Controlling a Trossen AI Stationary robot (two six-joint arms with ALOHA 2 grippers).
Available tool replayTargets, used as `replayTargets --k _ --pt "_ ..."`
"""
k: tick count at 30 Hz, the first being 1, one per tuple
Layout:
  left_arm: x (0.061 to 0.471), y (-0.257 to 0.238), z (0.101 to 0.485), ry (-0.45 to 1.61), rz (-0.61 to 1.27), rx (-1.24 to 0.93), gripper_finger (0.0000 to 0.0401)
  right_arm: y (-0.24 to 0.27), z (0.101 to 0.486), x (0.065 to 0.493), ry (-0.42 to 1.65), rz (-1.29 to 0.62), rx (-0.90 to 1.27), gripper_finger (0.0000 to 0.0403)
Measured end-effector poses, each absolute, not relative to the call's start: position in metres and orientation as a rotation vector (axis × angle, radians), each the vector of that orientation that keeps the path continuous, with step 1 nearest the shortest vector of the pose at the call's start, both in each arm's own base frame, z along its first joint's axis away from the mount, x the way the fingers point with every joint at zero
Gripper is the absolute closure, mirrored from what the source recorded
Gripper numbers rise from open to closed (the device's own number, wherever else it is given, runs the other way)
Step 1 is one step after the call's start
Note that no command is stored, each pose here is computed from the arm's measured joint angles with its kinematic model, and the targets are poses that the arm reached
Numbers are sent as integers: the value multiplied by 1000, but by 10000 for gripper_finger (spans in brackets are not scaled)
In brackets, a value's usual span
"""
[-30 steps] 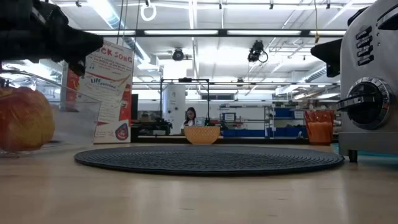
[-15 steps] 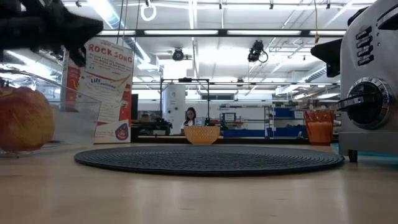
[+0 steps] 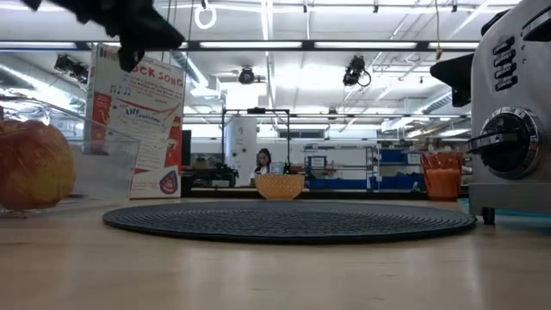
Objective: Arrange a breakfast setting
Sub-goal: Put the blue bowl on the blue tablemat
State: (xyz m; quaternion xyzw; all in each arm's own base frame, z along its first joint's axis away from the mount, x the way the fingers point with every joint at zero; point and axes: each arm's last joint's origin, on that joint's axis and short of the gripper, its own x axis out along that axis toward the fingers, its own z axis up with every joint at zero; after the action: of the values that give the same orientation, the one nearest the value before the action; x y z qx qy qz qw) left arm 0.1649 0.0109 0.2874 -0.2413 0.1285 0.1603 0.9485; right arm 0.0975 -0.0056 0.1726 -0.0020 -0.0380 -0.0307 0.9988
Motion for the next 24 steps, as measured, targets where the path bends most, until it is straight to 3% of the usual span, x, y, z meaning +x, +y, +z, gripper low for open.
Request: replayTargets --k 5,13,24 --pt "187 11 308 279 368 -673 351 -6 173 98 -76 -61 -4 357" --pt "217 6 315 324 377 -745 353 -6 173 98 -76 -61 -4 357" --pt "247 -42 287 484 328 -709 395 -6 173 98 -76 -61 -4 357"
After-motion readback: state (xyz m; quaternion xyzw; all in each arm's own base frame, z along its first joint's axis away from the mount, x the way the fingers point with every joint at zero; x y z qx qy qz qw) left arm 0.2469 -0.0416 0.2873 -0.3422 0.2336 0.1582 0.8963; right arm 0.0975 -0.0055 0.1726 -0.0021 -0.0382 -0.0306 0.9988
